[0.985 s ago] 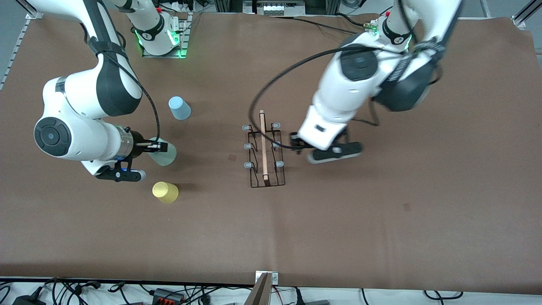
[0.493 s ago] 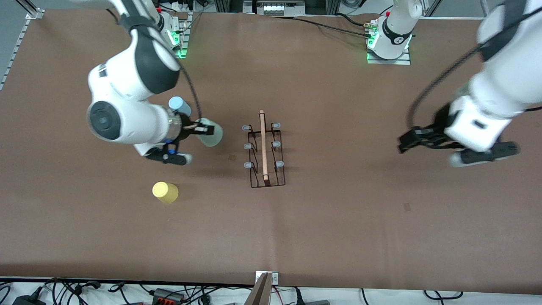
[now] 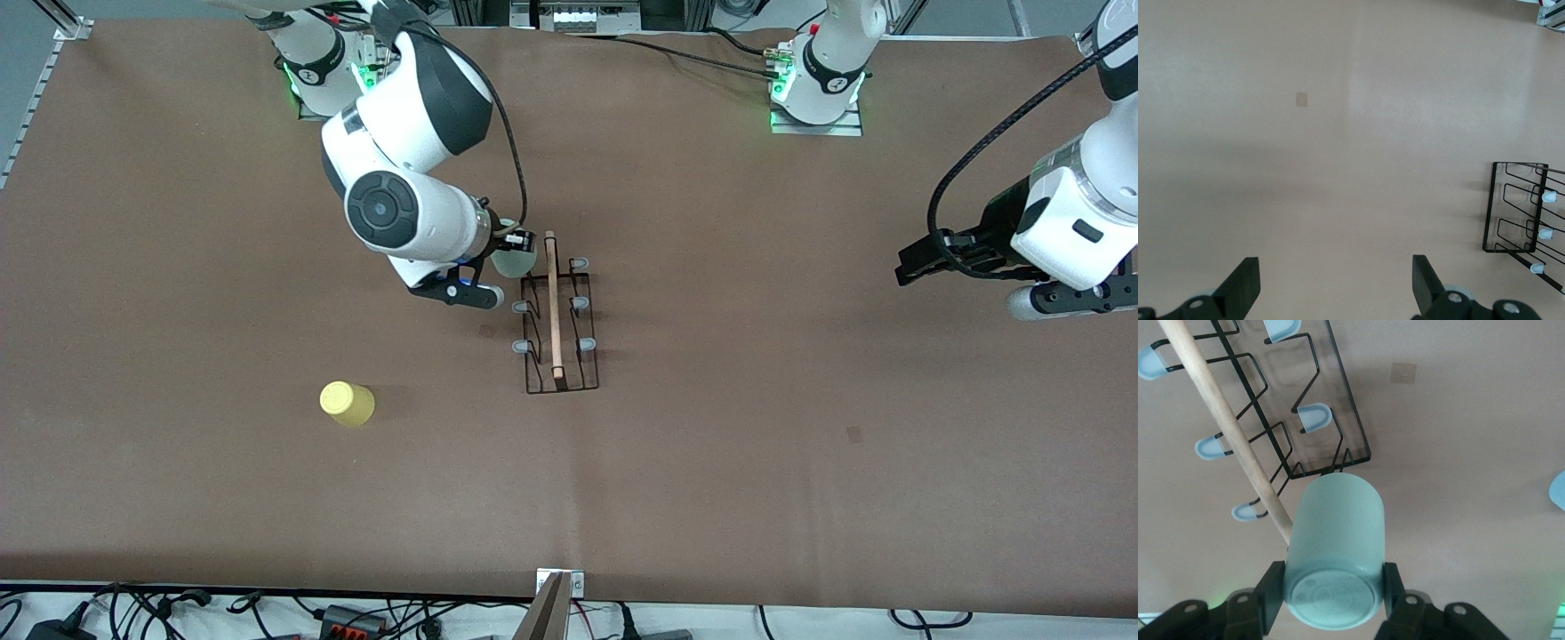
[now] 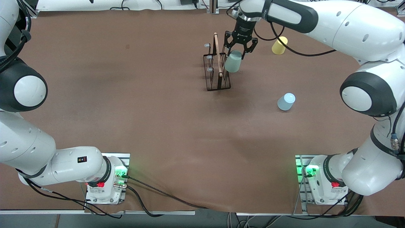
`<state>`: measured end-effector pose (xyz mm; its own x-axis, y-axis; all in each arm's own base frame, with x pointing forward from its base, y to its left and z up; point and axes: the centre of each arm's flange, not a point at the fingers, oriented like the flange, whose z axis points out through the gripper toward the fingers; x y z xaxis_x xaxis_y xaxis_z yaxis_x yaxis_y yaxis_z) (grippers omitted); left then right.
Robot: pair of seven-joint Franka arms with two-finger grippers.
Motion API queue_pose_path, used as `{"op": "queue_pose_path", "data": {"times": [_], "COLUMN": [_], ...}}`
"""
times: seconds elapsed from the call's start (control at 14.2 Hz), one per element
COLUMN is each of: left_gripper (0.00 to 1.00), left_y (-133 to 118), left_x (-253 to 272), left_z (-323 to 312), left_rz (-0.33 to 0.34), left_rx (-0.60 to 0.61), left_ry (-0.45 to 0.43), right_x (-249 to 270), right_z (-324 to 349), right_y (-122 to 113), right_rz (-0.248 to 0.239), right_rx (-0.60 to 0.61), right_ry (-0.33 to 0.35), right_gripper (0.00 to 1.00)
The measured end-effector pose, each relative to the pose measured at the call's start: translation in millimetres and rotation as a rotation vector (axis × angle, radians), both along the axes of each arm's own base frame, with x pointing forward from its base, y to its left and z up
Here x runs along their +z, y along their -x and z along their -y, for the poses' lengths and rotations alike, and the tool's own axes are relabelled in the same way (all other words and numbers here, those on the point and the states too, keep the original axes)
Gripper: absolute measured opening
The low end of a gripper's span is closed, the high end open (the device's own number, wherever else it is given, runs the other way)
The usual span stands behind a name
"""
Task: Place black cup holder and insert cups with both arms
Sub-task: 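Lower the blue cup onto a rack peg and open the right gripper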
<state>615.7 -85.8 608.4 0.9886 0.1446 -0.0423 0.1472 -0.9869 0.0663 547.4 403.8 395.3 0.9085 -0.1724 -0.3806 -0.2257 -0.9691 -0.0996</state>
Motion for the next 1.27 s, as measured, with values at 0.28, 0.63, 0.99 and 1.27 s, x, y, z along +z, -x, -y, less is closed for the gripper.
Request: {"op": "queue_pose_path", "data": {"times": [0.28,0.63,0.99,1.27], "left_gripper": [1.0,1.0,1.0,1.0], "left_y": [1,6,44,68], "left_x": [-7,10,16,-5], "left_z": [5,-12,-38,-49], "left_rz": [-0.01,0.021,0.062,0.054], "left_rx": [-0.011,0.013,-0.043,-0.033], "left_ry": [-0.02,-0.037,-0.09,-0.112], "right_x": [-23,-46,-67,-35], "right_z": [-2,-3,-3,31], "right_y": [-4,-7,-13,-40], "right_rz": [-0.014,-0.026,-0.025,0.046], "right_rx": [-0.006,-0.011,-0.049,-0.144], "right_ry": [0.013,0.024,0.038,0.067], "right_gripper": [0.64,0.64,0.76,1.0]}}
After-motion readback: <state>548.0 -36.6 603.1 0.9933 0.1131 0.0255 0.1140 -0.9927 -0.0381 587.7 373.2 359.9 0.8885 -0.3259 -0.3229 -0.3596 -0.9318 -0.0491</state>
